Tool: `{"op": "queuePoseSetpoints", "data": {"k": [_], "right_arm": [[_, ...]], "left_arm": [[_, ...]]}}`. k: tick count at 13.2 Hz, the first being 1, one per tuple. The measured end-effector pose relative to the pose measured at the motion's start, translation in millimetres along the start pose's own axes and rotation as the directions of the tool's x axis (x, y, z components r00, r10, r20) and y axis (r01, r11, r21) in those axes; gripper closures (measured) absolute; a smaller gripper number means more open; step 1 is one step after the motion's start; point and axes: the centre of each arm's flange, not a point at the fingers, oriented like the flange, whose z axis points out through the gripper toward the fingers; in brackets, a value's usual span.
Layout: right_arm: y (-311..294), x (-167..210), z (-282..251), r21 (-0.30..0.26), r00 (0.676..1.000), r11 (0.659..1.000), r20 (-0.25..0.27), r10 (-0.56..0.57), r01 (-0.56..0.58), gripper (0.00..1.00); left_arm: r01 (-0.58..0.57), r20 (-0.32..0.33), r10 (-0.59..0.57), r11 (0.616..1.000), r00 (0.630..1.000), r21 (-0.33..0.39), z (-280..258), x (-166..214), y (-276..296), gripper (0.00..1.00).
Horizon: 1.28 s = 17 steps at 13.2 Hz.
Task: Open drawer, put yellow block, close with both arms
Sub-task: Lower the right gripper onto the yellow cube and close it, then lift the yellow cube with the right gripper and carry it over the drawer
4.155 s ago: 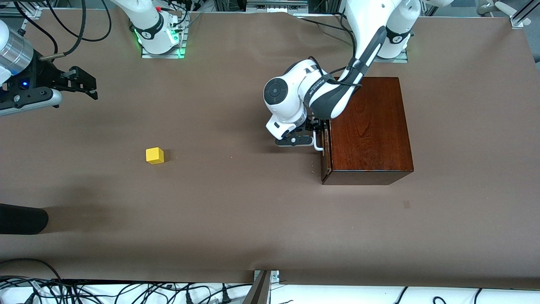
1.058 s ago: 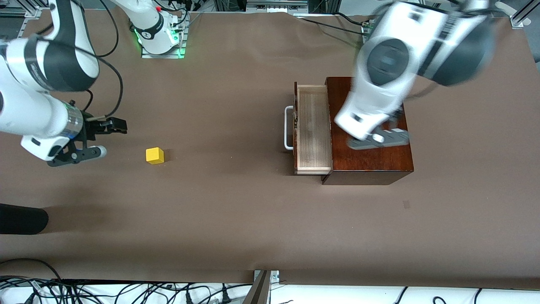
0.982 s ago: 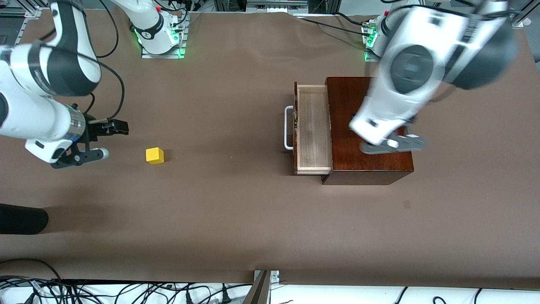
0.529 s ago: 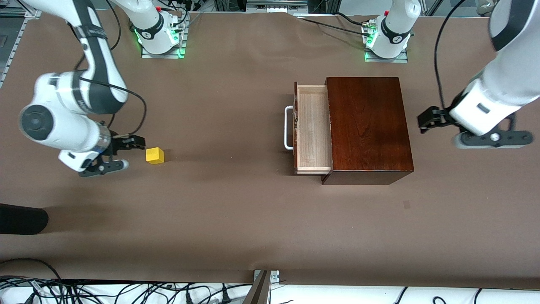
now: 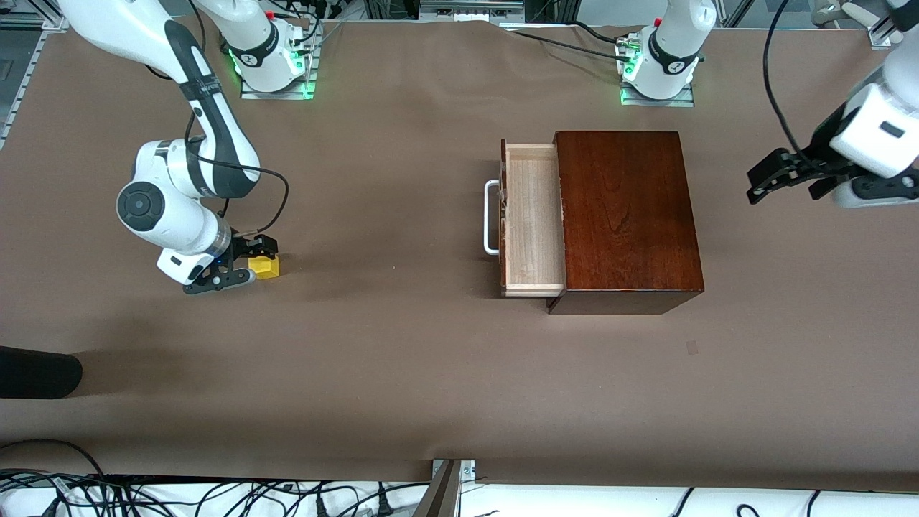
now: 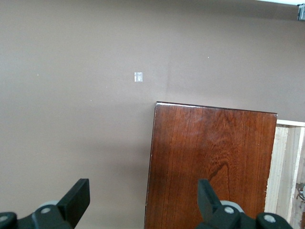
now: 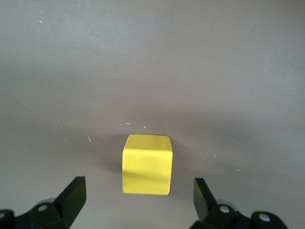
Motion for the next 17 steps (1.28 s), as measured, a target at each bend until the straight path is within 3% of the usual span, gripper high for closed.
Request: {"op": "queuePoseSetpoints", "data": {"k": [4,8,11,12,17], "right_arm": [[1.3,-4.5,37.9,-0.013,0.999,1.000,-0.033,0.002,-0.002,0.00],[1.7,-9.8,63.4,-0.017,1.000,1.000,-0.022,0.002,-0.002,0.02],[1.7,-10.3,65.9,-0.017,1.000,1.000,-0.018,0.002,-0.003,0.39],[1.7,-10.1,65.5,-0.017,1.000,1.000,-0.019,0.002,-0.003,0.44],[0.4,12.9,27.0,-0.017,0.998,0.999,-0.056,-0.033,0.032,0.44]], "left_arm": [[-0.067,0.001,0.067,0.998,0.998,-0.001,-1.2,-5.4,-21.8,0.00],[-0.105,0.026,0.105,0.994,0.994,0.001,7.7,-2.9,-39.4,0.00],[-0.123,0.051,0.122,0.992,0.991,0.001,10.0,-6.8,-30.9,0.00],[-0.130,0.053,0.130,0.991,0.990,0.001,10.2,-7.6,-26.6,0.00],[-0.139,0.052,0.138,0.990,0.989,0.023,9.9,-7.8,-25.8,0.00]]}}
